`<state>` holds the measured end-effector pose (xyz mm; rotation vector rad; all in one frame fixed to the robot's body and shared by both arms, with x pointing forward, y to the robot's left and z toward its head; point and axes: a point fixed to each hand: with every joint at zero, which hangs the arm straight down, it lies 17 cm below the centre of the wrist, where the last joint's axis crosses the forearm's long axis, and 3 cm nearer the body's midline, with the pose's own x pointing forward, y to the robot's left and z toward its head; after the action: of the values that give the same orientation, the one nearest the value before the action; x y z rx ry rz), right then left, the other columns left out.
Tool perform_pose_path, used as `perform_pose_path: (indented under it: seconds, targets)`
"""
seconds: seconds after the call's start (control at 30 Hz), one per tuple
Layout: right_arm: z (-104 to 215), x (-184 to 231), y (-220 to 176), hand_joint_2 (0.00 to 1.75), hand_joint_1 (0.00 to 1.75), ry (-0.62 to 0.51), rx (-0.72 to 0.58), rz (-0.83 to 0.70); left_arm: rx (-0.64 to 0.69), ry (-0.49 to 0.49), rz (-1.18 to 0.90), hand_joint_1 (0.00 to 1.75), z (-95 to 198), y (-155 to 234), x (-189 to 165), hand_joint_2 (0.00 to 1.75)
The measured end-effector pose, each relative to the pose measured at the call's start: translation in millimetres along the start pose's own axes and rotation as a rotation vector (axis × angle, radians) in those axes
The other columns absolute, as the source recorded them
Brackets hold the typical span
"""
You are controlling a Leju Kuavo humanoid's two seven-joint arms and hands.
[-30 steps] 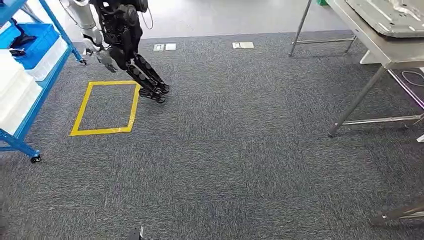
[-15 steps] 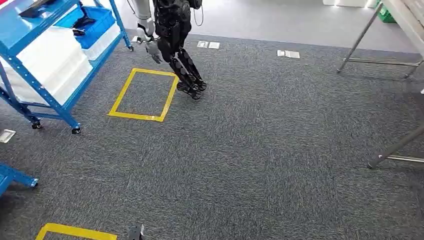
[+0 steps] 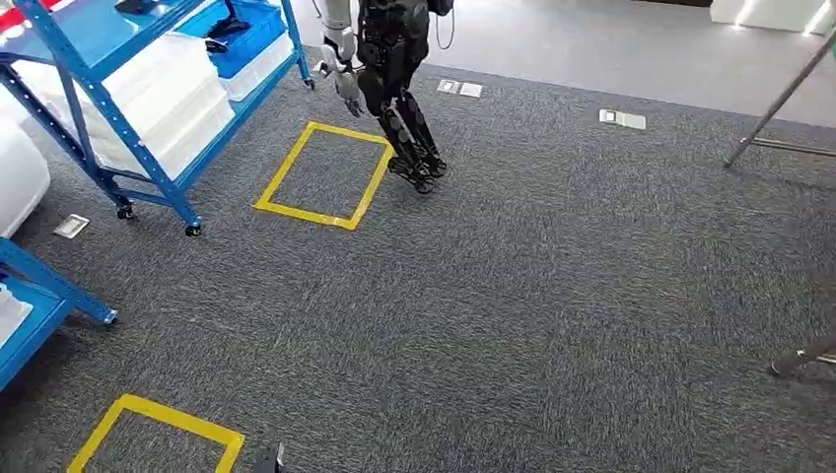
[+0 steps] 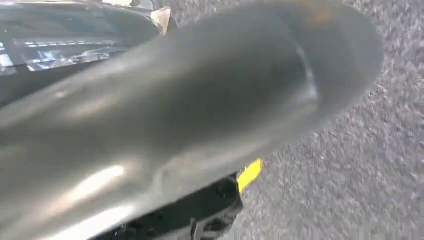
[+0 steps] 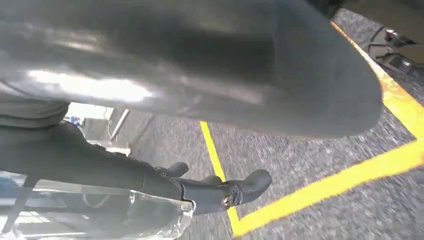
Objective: Take the parts from the cabinet and place them on the table.
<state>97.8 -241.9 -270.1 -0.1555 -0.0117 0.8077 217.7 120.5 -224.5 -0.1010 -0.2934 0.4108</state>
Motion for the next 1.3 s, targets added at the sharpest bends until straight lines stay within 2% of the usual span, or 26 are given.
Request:
perform_pose_path:
  seconds: [0.77, 0.8, 1.3]
  targets:
    - [1, 5, -7, 0.00, 0.00, -0.006, -0.007, -0.001, -0.003, -0.002, -0.010, 0.00, 1, -4, 4, 0.00]
    - [0, 4, -8, 0.00, 0.00, -0.004, -0.008, -0.001, -0.002, -0.002, -0.010, 0.00, 1, -3, 4, 1.75]
    - [2, 12, -14, 0.00, 0.00, -0.017, -0.016, -0.014, -0.019, -0.020, -0.038, 0.00, 1, -9, 16, 1.75]
